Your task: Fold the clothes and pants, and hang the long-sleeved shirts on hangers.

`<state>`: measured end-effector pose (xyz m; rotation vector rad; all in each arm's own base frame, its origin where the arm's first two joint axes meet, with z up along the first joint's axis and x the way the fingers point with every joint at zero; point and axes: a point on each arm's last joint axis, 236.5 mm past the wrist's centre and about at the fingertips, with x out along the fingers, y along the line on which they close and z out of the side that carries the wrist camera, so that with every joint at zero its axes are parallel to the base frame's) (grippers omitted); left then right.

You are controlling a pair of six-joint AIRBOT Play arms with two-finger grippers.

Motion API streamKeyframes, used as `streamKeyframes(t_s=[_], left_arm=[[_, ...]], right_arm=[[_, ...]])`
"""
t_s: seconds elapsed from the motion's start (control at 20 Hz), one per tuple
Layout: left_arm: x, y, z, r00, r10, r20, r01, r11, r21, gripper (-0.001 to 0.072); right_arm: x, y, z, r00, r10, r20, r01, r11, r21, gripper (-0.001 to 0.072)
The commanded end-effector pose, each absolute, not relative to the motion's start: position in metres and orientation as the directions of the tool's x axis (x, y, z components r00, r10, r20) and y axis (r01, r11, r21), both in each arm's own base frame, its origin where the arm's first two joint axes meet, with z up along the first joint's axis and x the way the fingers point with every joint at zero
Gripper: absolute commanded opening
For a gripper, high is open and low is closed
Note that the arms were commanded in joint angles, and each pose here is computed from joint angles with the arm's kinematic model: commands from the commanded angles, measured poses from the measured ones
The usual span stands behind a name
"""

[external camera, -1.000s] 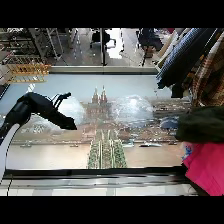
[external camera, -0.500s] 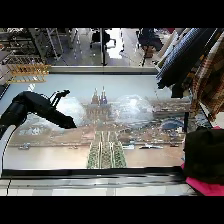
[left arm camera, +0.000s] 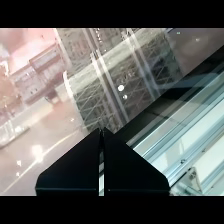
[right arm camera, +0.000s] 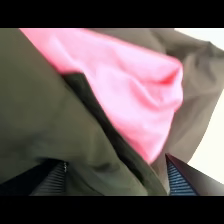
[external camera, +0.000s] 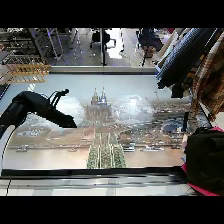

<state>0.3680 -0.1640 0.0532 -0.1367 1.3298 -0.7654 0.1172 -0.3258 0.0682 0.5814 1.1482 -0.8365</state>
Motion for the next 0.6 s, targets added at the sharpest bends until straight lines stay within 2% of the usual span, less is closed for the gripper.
streamKeyframes(t_s=[0.0, 0.1, 0.2, 0.3, 0.35, 0.45, 0.5, 0.55], left_arm=[[0.367, -0.163, 0.064, 0.061, -0.574, -0.817, 0.396, 0.765, -0.508, 0.0013], [0.368, -0.147, 0.073, 0.117, -0.513, -0.851, 0.420, 0.802, -0.426, 0.0011], [0.368, -0.104, 0.082, 0.212, -0.334, -0.919, 0.384, 0.893, -0.236, 0.0011], [0.366, -0.038, 0.104, 0.327, -0.066, -0.943, 0.223, 0.975, 0.009, 0.0011], [0.364, -0.006, 0.122, 0.380, 0.066, -0.923, 0.132, 0.983, 0.124, 0.0012], [0.358, 0.038, 0.157, 0.463, 0.237, -0.854, 0.020, 0.961, 0.277, 0.0013], [0.354, 0.051, 0.171, 0.486, 0.289, -0.824, -0.006, 0.945, 0.328, 0.0013], [0.350, 0.059, 0.180, 0.501, 0.319, -0.804, -0.025, 0.934, 0.356, 0.0013]], right_arm=[[0.163, -0.313, 0.107, 0.308, -0.256, -0.917, 0.765, 0.639, 0.079, 0.0701], [0.230, -0.275, 0.145, 0.504, -0.157, -0.850, 0.631, 0.738, 0.238, 0.0702], [0.296, -0.209, 0.171, 0.646, 0.041, -0.762, 0.417, 0.818, 0.397, 0.0700], [0.333, -0.131, 0.168, 0.604, 0.214, -0.768, 0.213, 0.885, 0.414, 0.0699], [0.342, -0.099, 0.160, 0.559, 0.255, -0.789, 0.133, 0.912, 0.389, 0.0699], [0.357, -0.042, 0.139, 0.483, 0.291, -0.825, -0.016, 0.946, 0.324, 0.0696], [0.365, -0.016, 0.129, 0.466, 0.296, -0.834, -0.081, 0.953, 0.293, 0.0666], [0.372, 0.004, 0.121, 0.464, 0.299, -0.834, -0.136, 0.954, 0.267, 0.0527]])
